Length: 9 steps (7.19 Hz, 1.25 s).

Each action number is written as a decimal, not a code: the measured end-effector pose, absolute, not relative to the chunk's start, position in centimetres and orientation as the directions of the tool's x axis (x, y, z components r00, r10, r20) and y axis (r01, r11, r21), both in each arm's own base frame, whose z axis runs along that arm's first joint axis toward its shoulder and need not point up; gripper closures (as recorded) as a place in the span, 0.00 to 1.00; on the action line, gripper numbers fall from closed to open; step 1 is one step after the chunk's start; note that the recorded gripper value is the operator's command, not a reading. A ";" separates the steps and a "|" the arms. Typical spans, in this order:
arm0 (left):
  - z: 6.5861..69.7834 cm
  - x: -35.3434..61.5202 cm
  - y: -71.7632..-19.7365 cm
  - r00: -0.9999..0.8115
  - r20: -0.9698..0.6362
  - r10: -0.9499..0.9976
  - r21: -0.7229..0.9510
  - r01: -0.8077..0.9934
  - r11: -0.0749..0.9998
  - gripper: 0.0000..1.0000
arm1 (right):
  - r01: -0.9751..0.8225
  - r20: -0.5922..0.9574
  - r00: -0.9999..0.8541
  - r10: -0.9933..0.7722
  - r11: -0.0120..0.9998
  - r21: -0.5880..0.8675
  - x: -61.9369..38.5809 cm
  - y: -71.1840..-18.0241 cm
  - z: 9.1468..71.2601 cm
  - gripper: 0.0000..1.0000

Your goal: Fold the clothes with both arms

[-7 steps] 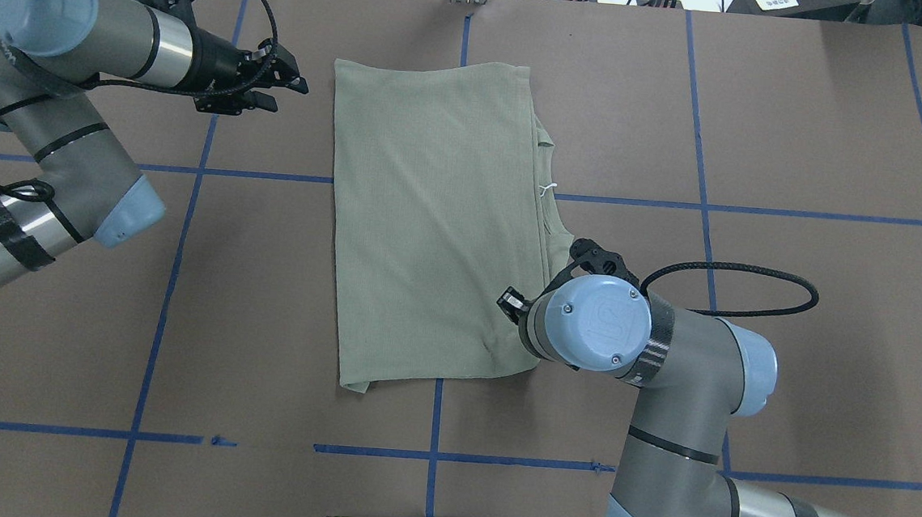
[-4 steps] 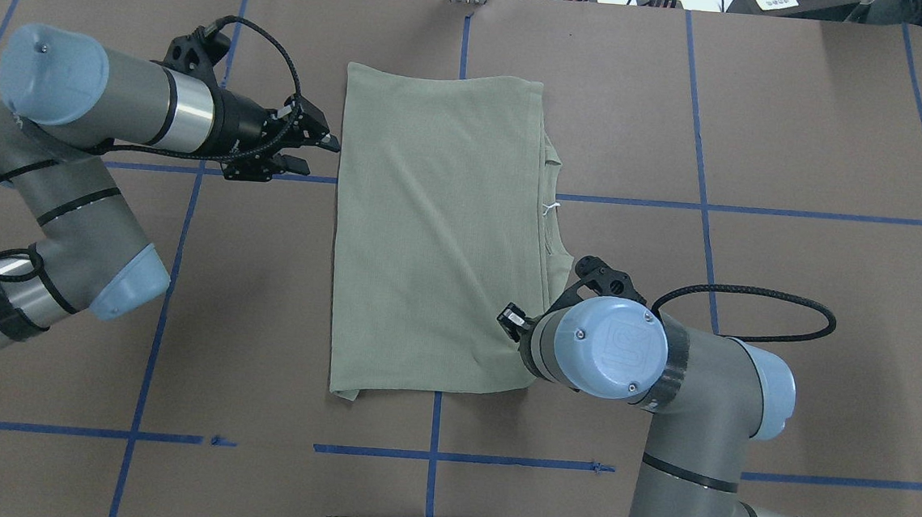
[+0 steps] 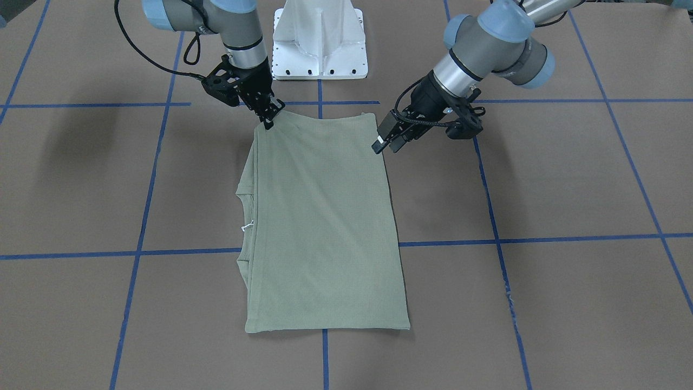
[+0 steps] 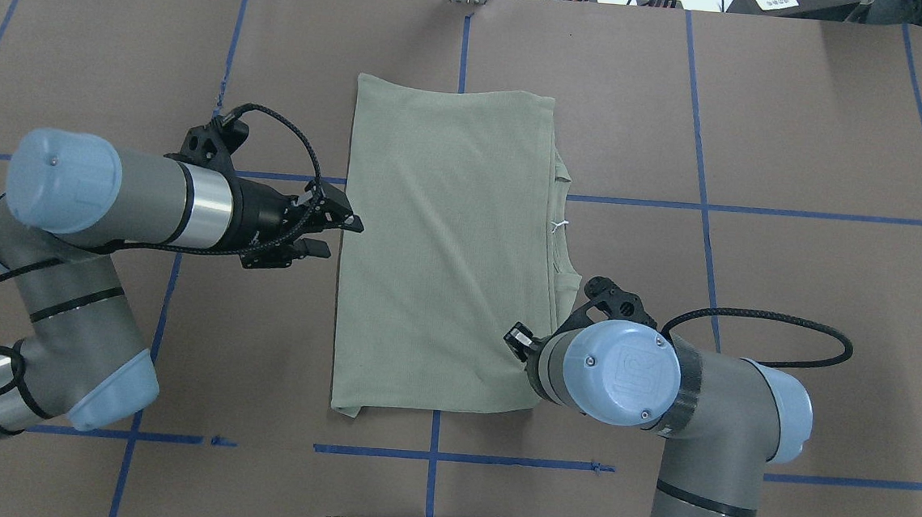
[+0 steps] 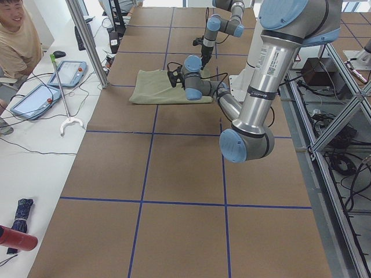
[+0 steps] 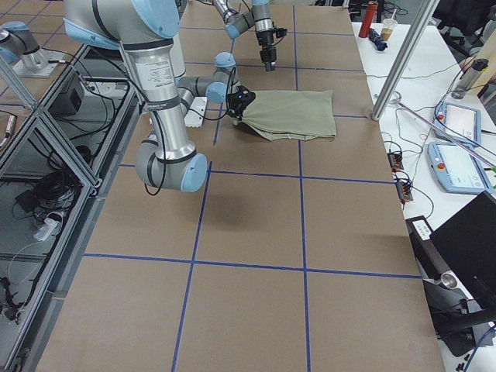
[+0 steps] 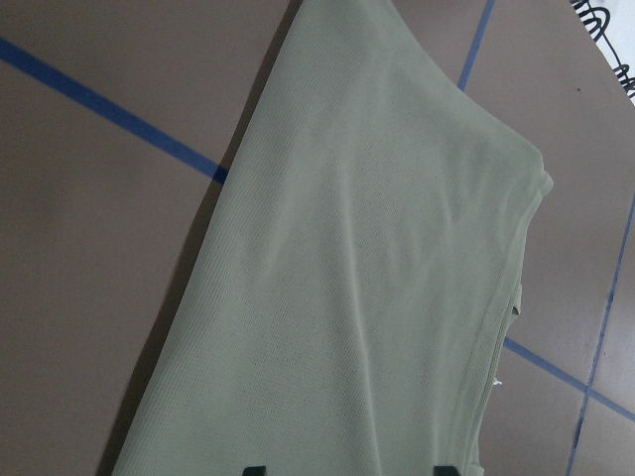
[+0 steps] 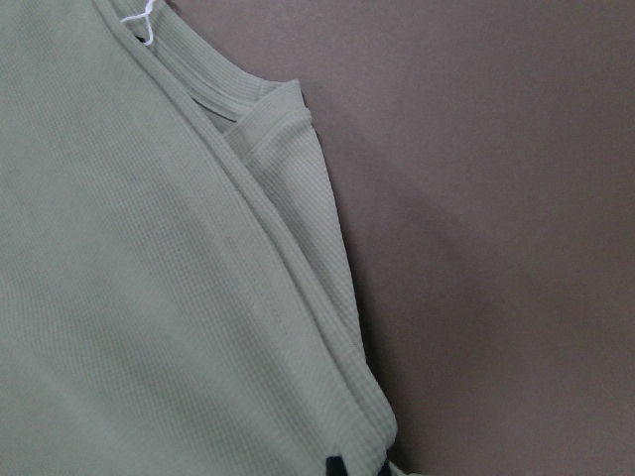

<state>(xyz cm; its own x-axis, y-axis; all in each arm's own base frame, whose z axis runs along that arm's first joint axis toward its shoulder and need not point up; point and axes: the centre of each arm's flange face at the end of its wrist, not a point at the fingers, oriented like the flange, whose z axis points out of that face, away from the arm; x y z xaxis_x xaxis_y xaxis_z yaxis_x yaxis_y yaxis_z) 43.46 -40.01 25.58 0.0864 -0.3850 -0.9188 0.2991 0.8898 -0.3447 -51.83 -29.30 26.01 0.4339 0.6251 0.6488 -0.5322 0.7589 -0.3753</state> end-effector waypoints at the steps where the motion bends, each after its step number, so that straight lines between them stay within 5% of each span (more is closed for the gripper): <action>1: 24.8 44.5 -37.9 0.105 -0.910 -0.402 -0.356 0.303 0.884 0.41 | -0.531 0.648 0.435 0.625 0.759 -0.375 -51.8 -29.2 26.0 1.00; 2: 24.2 45.5 -36.0 0.112 -0.895 -0.432 -0.383 0.304 0.872 0.28 | -0.531 0.648 0.437 0.624 0.760 -0.375 -51.9 -29.1 26.0 1.00; 4: 24.3 47.4 -32.7 0.127 -0.874 -0.469 -0.416 0.301 0.858 0.22 | -0.531 0.648 0.437 0.624 0.760 -0.374 -51.9 -29.1 26.1 1.00; 9: 29.0 49.7 -29.3 0.232 -0.827 -0.512 -0.421 0.349 0.838 0.26 | -0.531 0.647 0.439 0.623 0.761 -0.373 -51.9 -29.0 26.2 1.00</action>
<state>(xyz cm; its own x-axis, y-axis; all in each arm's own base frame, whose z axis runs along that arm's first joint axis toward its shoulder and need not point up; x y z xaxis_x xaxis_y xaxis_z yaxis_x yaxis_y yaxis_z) 49.71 -29.29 28.96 0.2322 -0.5120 -0.8270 0.3487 0.8376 -0.4206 -51.85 -29.00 26.18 0.4392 0.6234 0.6469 -0.5309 0.7610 -0.3730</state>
